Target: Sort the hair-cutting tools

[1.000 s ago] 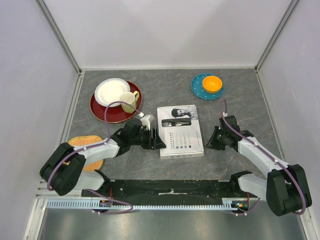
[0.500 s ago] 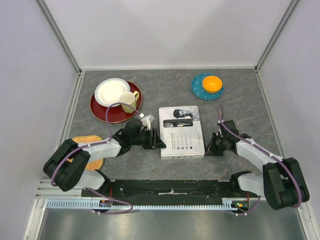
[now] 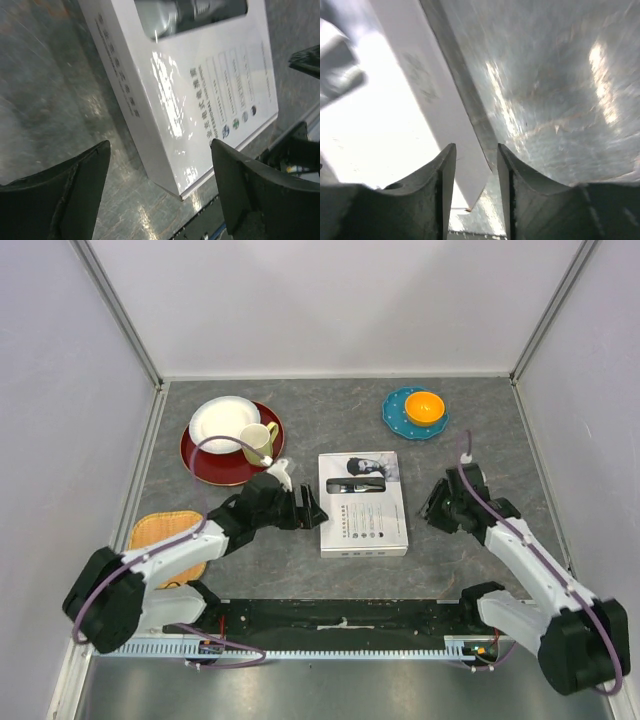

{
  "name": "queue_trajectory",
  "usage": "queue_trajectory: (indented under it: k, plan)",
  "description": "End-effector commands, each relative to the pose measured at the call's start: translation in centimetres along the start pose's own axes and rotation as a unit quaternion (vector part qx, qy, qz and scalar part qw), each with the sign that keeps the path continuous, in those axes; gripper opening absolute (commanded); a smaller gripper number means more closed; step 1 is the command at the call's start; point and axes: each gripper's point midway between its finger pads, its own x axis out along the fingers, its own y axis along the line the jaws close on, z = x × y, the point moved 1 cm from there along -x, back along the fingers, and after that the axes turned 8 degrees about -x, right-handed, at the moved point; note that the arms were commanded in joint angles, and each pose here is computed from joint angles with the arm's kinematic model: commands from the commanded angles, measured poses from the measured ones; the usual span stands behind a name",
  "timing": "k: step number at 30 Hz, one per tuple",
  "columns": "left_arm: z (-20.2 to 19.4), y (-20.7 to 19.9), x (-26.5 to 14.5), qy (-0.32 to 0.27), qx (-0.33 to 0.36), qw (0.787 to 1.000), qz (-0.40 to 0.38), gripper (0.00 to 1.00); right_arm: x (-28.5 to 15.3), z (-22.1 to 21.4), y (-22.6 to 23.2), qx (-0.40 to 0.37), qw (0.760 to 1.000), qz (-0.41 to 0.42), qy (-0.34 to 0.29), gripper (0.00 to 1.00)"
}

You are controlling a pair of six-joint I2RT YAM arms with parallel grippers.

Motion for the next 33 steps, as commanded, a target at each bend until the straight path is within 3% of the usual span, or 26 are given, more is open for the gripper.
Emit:
queue_trajectory:
  k: [1, 3, 4, 5, 11, 16, 33]
  plan:
    - [5.7, -0.2, -4.0, -0.117, 0.055, 0.989, 0.076, 0.94, -5.7, 7.0, -0.1, 0.013, 0.985, -0.054, -0.163, 0.66]
    - [7.5, -1.1, -5.5, -0.147, 0.075, 0.983, 0.083, 0.99, -7.5, 8.5, -0.2, 0.003, 0.977, -0.061, -0.206, 0.83]
    - [7.9, -1.3, -6.2, -0.152, 0.081, 0.981, 0.088, 1.0, -8.6, 9.4, 0.4, -0.001, 0.973, -0.055, -0.225, 0.96]
    - [8.9, -2.0, -7.4, -0.168, 0.084, 0.978, 0.092, 1.0, -9.4, 10.1, 0.6, -0.005, 0.97, -0.052, -0.239, 0.98]
    - [11.9, -5.0, -11.4, -0.21, 0.115, 0.967, 0.085, 1.0, -14.9, 13.7, 3.2, -0.037, 0.95, -0.021, -0.31, 0.98]
    - [13.5, -6.8, -14.8, -0.251, 0.133, 0.956, 0.071, 1.0, -20.2, 16.7, 3.0, -0.036, 0.917, -0.048, -0.393, 0.98]
    - [15.5, -9.2, -21.7, -0.305, 0.143, 0.939, 0.074, 1.0, -24.3, 18.0, 4.6, -0.046, 0.9, -0.018, -0.433, 0.98]
